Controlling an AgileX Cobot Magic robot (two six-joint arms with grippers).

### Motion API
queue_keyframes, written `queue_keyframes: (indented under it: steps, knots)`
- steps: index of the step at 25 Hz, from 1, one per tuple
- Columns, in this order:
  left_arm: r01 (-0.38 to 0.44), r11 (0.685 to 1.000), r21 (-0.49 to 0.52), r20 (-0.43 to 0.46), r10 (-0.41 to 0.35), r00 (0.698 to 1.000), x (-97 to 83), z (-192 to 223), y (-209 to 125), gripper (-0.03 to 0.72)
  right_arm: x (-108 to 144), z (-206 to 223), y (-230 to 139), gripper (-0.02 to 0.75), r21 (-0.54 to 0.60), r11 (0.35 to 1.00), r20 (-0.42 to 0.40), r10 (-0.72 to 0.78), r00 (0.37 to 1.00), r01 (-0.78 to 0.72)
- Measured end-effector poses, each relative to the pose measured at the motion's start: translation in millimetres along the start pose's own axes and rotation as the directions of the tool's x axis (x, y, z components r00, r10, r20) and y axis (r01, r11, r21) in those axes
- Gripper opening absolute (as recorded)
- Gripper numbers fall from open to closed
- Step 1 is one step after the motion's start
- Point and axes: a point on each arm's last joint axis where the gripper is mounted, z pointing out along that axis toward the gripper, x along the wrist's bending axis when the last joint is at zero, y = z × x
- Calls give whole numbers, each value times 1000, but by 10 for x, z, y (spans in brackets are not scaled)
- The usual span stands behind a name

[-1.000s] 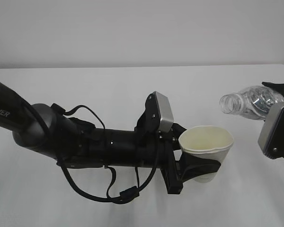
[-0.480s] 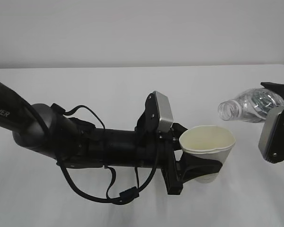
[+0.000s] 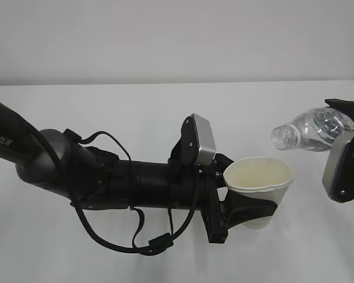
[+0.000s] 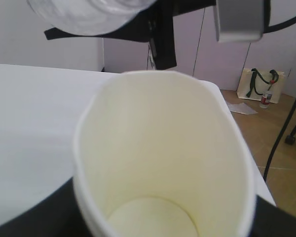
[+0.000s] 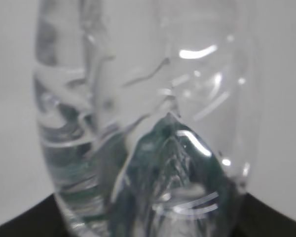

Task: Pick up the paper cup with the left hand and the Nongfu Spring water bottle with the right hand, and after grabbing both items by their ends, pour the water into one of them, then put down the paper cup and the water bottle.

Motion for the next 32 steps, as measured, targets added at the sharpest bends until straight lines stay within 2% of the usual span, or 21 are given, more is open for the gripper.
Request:
queue_keyframes:
  steps: [32]
  knots:
    - [0, 1000, 0, 0, 0, 1000, 0, 0, 0, 420, -10, 3, 0, 395, -1, 997, 6, -79, 997, 79]
